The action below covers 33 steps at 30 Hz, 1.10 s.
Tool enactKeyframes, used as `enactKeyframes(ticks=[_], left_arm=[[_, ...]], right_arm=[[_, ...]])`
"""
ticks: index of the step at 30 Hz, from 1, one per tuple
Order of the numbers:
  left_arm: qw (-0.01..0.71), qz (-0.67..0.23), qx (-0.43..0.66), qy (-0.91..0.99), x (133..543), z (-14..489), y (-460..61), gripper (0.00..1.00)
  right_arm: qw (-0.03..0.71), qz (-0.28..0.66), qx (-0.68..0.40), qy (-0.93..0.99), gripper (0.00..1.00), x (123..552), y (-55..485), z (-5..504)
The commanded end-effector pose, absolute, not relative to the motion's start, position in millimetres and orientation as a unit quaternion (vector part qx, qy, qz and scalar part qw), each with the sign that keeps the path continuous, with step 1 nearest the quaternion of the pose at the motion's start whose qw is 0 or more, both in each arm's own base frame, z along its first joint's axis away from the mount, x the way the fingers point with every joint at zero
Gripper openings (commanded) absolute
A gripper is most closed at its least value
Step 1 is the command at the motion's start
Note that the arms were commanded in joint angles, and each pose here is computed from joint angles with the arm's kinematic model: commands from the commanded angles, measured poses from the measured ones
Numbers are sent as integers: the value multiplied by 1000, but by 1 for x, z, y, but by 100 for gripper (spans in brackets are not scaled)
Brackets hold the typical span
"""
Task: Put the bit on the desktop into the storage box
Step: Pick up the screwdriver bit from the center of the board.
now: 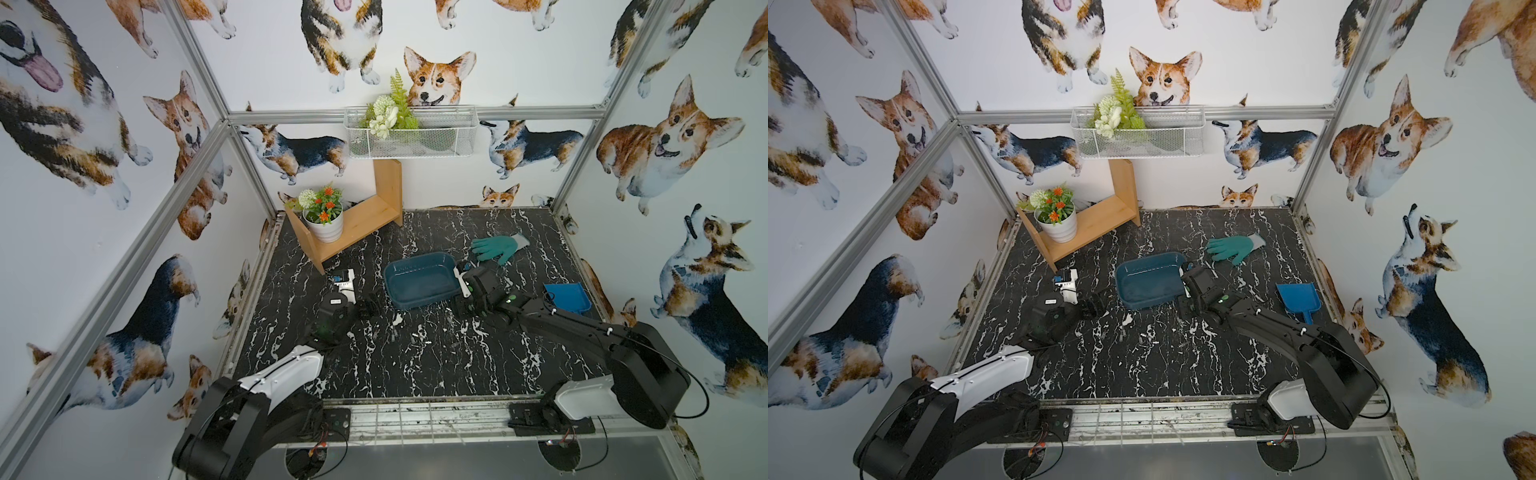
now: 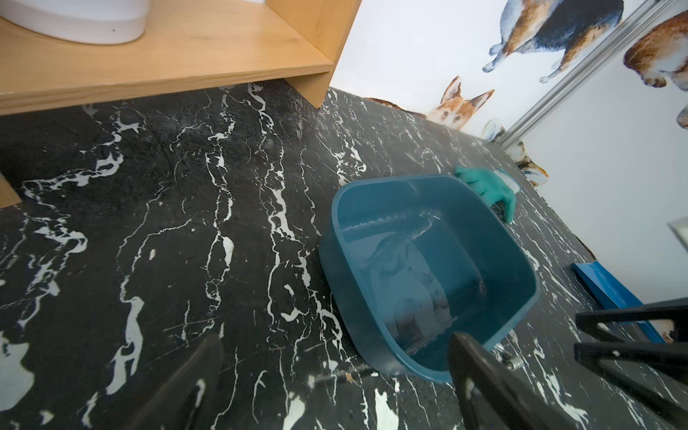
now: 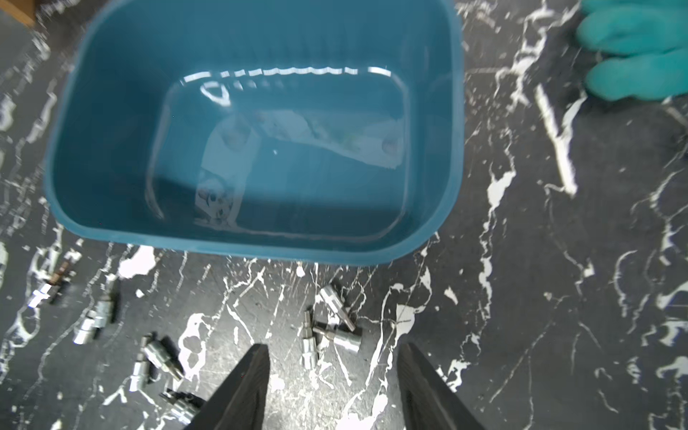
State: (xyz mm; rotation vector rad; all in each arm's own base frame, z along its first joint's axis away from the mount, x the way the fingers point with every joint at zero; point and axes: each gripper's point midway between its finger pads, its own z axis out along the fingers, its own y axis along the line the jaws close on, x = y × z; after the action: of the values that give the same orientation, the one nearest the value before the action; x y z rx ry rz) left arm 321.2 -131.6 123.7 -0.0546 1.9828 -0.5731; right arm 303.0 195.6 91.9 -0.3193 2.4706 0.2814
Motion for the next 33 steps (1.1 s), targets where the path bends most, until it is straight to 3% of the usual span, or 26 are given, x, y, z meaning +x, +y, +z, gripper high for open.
enactKeyframes(ticks=[1,10,33], left_arm=[[529,-233,-17,816,325,132,-131,100],[526,-218,-23,822,327,128,-126,100],[528,-211,-25,823,326,127,-124,100]], right_arm=[[297,109,-129,940,58,301,200,83],[268,97,-145,948,45,312,211,58],[247,54,-150,956,34,320,205,25]])
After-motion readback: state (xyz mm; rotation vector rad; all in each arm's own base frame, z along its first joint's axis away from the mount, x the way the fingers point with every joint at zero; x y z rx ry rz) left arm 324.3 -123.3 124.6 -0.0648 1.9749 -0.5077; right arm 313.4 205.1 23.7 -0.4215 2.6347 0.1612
